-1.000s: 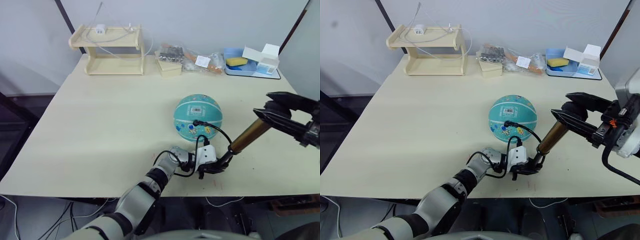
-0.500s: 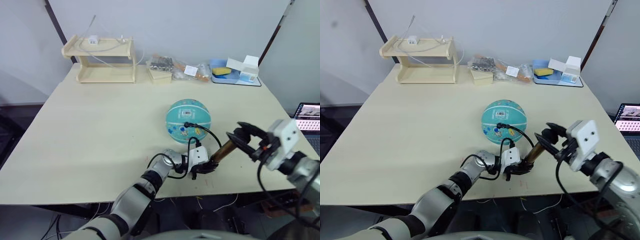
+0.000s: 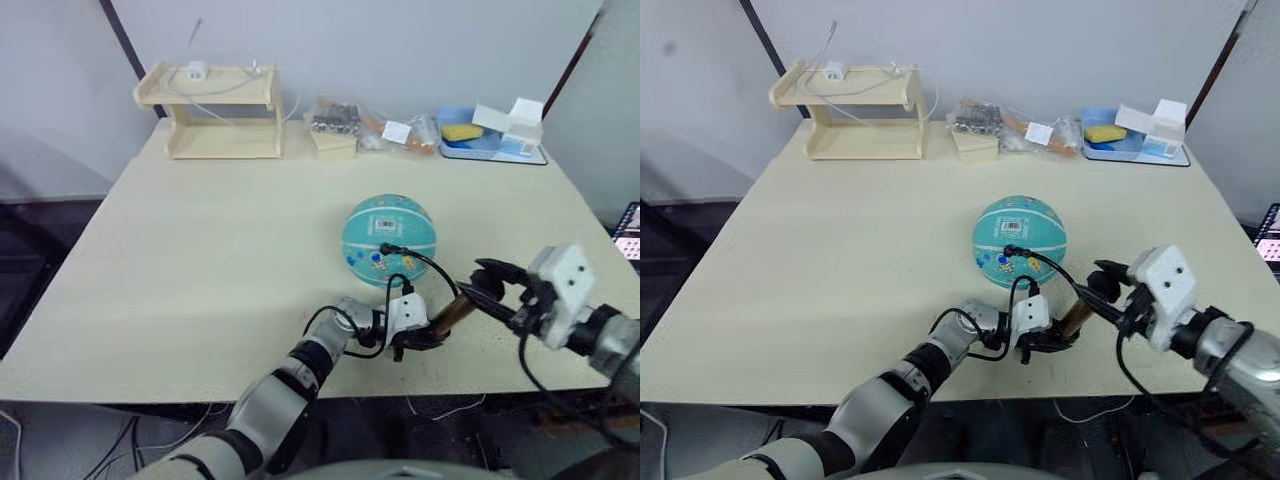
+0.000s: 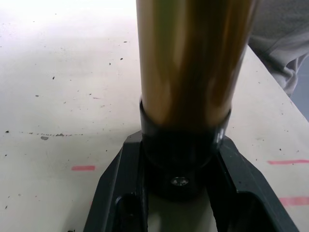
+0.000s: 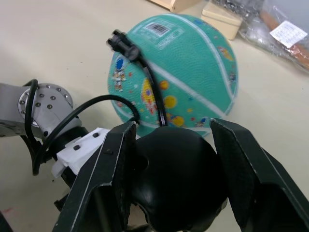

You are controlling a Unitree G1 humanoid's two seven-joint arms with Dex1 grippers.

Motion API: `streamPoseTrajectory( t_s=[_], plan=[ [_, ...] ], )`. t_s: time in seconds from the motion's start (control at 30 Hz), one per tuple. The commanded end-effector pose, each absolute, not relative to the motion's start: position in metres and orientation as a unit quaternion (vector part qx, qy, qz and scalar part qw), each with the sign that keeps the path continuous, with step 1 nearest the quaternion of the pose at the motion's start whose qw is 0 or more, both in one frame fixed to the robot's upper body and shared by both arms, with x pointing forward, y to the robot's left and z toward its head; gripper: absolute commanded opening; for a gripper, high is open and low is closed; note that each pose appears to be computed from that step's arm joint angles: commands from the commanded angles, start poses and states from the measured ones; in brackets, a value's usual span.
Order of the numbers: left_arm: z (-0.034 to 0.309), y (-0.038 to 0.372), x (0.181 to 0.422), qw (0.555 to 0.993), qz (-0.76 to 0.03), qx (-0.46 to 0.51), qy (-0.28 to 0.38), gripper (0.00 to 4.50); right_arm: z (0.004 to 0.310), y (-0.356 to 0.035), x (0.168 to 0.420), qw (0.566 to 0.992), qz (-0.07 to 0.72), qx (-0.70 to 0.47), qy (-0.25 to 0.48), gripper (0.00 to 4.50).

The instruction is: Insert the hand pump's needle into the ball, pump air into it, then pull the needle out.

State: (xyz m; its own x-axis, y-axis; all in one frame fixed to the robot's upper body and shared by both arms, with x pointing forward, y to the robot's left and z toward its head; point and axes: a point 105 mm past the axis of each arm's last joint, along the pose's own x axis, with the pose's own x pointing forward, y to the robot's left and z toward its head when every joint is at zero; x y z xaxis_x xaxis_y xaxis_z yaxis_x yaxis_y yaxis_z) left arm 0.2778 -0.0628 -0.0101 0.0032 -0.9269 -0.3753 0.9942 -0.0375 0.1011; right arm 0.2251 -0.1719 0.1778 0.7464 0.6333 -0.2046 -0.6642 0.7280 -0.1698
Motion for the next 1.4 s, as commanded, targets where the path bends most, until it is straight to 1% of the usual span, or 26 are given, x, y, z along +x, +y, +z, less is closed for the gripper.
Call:
streamPoseTrajectory(
  t_s=[0.03, 0.2, 0.23, 0.3, 0.4, 0.5, 0.6, 0.67, 0.83, 0.93, 1.07, 1.13, 1.2, 1.33, 1.4],
  plan=[
    [-0.055, -0.034, 0.265, 0.684, -0.678, 0.175, 0.204, 1.08, 0.235, -0.158, 0.202, 0.907, 0.407, -0.11, -0.001, 1.92],
    [-0.056, -0.034, 0.264, 0.682, -0.68, 0.174, 0.204, 1.08, 0.296, -0.177, 0.188, 0.913, 0.388, -0.117, -0.045, 1.92],
    [-0.056, -0.034, 0.264, 0.683, -0.68, 0.174, 0.203, 1.08, 0.305, -0.18, 0.184, 0.914, 0.384, -0.119, -0.049, 1.92],
    [-0.056, -0.034, 0.264, 0.684, -0.679, 0.174, 0.204, 1.08, 0.315, -0.183, 0.179, 0.916, 0.379, -0.122, -0.048, 1.92],
    [-0.056, -0.034, 0.264, 0.684, -0.678, 0.174, 0.204, 1.08, 0.313, -0.184, 0.178, 0.917, 0.378, -0.121, -0.029, 1.92],
    [-0.056, -0.033, 0.264, 0.685, -0.678, 0.174, 0.205, 1.08, 0.265, -0.18, 0.189, 0.919, 0.379, -0.104, 0.039, 1.92],
    [-0.057, -0.033, 0.264, 0.685, -0.677, 0.173, 0.205, 1.08, 0.226, -0.177, 0.196, 0.918, 0.379, -0.08, 0.079, 1.92],
    [-0.057, -0.031, 0.264, 0.686, -0.676, 0.174, 0.206, 1.08, 0.19, -0.176, 0.201, 0.916, 0.374, -0.076, 0.124, 1.92],
    [-0.057, -0.029, 0.266, 0.69, -0.671, 0.176, 0.207, 1.08, 0.114, -0.163, 0.198, 0.902, 0.384, -0.044, 0.194, 1.92],
    [-0.057, -0.028, 0.267, 0.692, -0.669, 0.176, 0.207, 1.08, 0.078, -0.151, 0.197, 0.893, 0.393, -0.035, 0.218, 1.92],
    [-0.058, -0.029, 0.266, 0.689, -0.671, 0.177, 0.209, 1.08, 0.05, -0.139, 0.2, 0.882, 0.409, -0.033, 0.233, 1.92],
    [-0.058, -0.029, 0.266, 0.688, -0.672, 0.177, 0.209, 1.08, 0.052, -0.139, 0.204, 0.882, 0.412, -0.04, 0.224, 1.92],
    [-0.057, -0.029, 0.267, 0.688, -0.672, 0.178, 0.209, 1.08, 0.071, -0.142, 0.21, 0.89, 0.41, -0.051, 0.194, 1.92],
    [-0.057, -0.029, 0.267, 0.686, -0.674, 0.179, 0.209, 1.08, 0.128, -0.145, 0.216, 0.901, 0.41, -0.082, 0.117, 1.92],
    [-0.057, -0.03, 0.266, 0.684, -0.675, 0.179, 0.208, 1.08, 0.169, -0.147, 0.214, 0.904, 0.411, -0.1, 0.065, 1.92]
  ],
)
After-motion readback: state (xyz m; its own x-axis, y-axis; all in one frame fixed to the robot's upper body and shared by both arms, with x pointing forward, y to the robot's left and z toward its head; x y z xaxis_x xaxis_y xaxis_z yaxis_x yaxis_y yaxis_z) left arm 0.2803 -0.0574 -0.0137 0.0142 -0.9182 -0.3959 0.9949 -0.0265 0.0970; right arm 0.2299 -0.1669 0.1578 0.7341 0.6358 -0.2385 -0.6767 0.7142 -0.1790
